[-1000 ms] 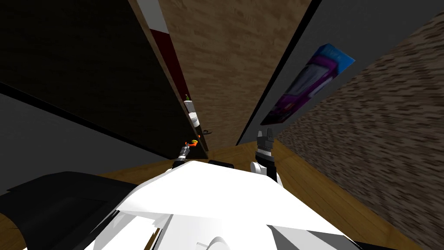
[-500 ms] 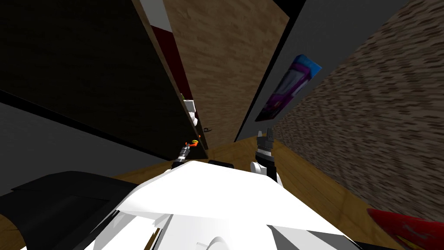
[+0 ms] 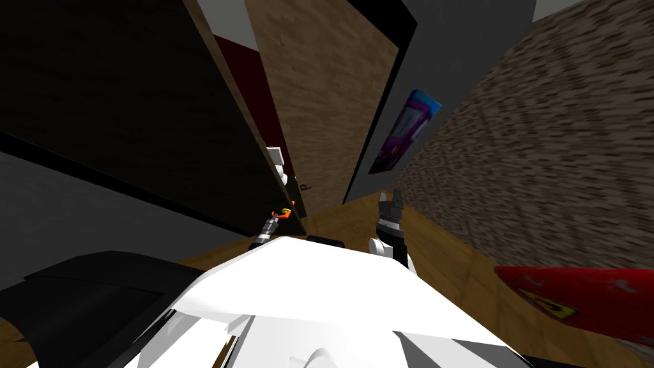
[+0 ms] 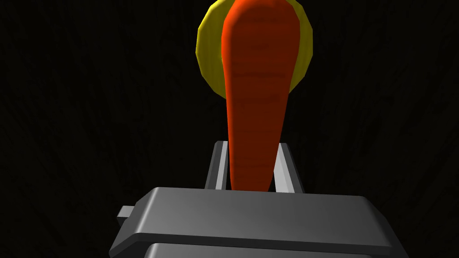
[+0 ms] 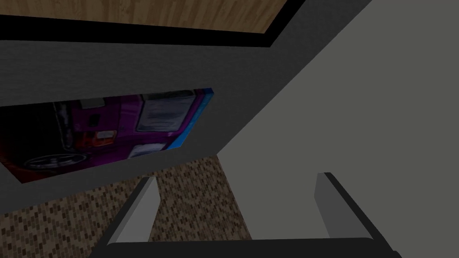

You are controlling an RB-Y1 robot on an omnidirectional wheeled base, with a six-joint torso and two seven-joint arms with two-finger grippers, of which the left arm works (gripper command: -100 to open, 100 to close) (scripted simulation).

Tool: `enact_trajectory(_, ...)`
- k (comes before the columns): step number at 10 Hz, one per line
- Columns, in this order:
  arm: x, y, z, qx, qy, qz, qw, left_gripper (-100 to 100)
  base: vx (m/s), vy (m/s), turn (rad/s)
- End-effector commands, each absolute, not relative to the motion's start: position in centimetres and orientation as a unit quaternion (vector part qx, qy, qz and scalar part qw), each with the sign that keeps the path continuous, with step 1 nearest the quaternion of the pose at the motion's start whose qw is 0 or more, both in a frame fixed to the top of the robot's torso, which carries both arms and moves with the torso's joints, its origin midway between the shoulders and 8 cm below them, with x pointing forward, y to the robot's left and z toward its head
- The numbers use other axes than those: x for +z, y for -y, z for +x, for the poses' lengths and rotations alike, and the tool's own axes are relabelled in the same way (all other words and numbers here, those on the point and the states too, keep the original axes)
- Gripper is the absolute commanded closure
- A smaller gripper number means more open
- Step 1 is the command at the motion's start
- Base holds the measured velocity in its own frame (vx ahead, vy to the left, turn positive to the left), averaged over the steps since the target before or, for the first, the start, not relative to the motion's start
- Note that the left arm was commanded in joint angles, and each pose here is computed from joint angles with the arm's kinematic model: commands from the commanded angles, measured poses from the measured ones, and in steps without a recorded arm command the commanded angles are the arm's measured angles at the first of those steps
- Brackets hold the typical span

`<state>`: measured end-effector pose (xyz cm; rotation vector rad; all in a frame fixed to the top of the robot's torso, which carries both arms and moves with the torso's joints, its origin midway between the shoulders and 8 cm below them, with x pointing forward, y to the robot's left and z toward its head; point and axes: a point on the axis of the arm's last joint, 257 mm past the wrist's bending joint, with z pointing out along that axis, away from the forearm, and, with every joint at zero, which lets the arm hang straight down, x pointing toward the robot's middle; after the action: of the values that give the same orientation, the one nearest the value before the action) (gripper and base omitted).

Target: Pull the door open

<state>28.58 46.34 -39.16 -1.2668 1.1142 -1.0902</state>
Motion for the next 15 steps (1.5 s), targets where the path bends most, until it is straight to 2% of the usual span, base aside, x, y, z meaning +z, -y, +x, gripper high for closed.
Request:
enact_trajectory(1, -39.2, -45.3, 28.0, -0.469, -0.472, -0.527, 0.528, 100, -0.189, 0.017, -0.148)
enact_trajectory(13, -39.1, -44.9, 25.1, -0.49, -0.49, -0.51, 0.51, 100, -0.195, 0.037, -0.139)
enact_trajectory(15, -39.4, -45.4, 26.3, -0.484, -0.491, -0.512, 0.512, 100, -0.137, 0.018, -0.045)
